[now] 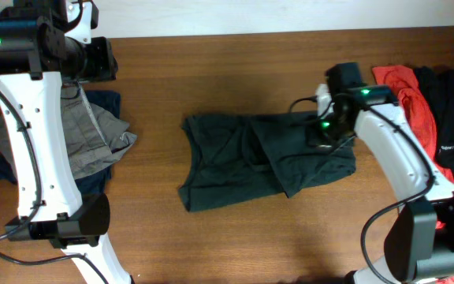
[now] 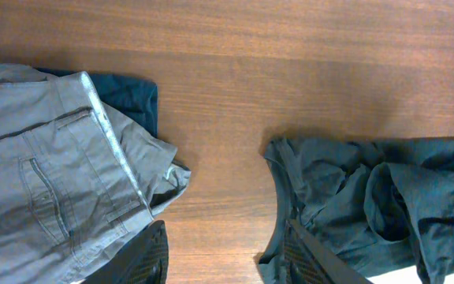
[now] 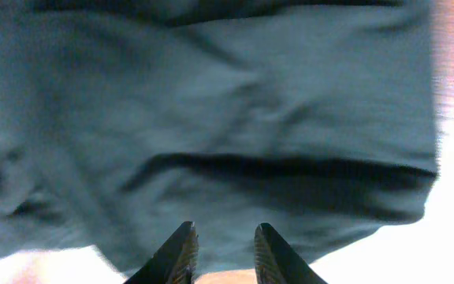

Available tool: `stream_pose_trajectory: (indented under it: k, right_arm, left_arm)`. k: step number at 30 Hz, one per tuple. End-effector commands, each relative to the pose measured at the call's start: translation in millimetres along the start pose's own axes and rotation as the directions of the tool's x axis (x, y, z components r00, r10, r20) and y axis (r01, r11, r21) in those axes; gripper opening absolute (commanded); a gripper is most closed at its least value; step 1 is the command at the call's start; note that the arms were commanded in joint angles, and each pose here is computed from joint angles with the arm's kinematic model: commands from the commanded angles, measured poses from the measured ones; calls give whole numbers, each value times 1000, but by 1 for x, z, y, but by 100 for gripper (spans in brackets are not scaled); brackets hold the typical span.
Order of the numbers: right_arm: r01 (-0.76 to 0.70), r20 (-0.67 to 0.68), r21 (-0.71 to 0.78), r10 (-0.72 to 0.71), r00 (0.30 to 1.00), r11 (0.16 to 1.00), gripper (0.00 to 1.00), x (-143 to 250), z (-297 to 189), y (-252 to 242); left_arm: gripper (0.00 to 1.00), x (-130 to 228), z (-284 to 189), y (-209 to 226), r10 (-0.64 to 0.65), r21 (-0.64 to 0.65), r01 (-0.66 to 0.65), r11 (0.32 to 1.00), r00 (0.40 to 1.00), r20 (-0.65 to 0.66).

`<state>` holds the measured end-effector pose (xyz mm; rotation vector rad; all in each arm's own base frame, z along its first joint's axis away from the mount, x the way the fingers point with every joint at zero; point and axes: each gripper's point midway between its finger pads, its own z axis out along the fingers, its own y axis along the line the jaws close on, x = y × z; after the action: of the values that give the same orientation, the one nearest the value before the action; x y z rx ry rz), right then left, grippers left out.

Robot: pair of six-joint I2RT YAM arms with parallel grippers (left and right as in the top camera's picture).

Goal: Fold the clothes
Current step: 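Press and smooth the folded bundle with the right gripper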

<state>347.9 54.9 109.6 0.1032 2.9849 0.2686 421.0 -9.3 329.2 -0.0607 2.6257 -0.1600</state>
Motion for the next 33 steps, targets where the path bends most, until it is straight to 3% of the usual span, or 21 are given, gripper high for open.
stream_pose_trajectory:
  k: [1, 6, 9, 12, 15, 17, 18, 20, 22, 28, 33]
  right_arm:
    - [-74, -63, 75, 79, 995, 994, 30, 12, 28, -37]
    - [-58, -197, -164, 24, 980, 985, 26, 59, 68, 3]
    - [5, -285, -347, -110, 952, 938, 22, 91, 57, 48]
    - [148, -244, -492, -299, 923, 858, 22, 113, 32, 96]
    - [246, -152, -490, -359, 921, 837, 22, 108, 19, 113]
    - [236, -102, -402, -299, 949, 885, 23, 91, 16, 106]
    - [215, -85, -350, -259, 962, 912, 29, 84, 16, 99]
    - [158, -43, -235, -173, 984, 959, 54, 67, 18, 81]
    - [151, -3, -189, -154, 988, 970, 63, 54, 22, 75]
    - [155, 55, -177, -147, 988, 972, 67, 33, 50, 95]
    - [110, 116, -80, -101, 988, 991, 67, 18, 71, 100]
  left_arm:
    - [47, -1, -6, -1, 12, -5, -12, 1000, 1000, 17]
    - [47, -1, -6, -1, 12, -5, -12, 1000, 1000, 17]
    - [48, -1, -6, -1, 12, -5, -12, 1000, 1000, 17]
    - [48, -1, -6, -1, 12, -5, -12, 1000, 1000, 17]
    - [48, -1, -6, -1, 12, -5, -12, 1000, 1000, 17]
    - [47, -1, -6, -1, 12, -5, -12, 1000, 1000, 17]
    - [48, -1, -6, -1, 12, -5, -12, 1000, 1000, 17]
    - [48, -1, -6, -1, 12, -5, -12, 1000, 1000, 17]
    - [48, -1, -6, -1, 12, -5, -12, 1000, 1000, 17]
    - [48, -2, -6, -1, 12, -4, -12, 1000, 1000, 21]
    - [48, -1, -6, -1, 12, -4, -12, 1000, 1000, 19]
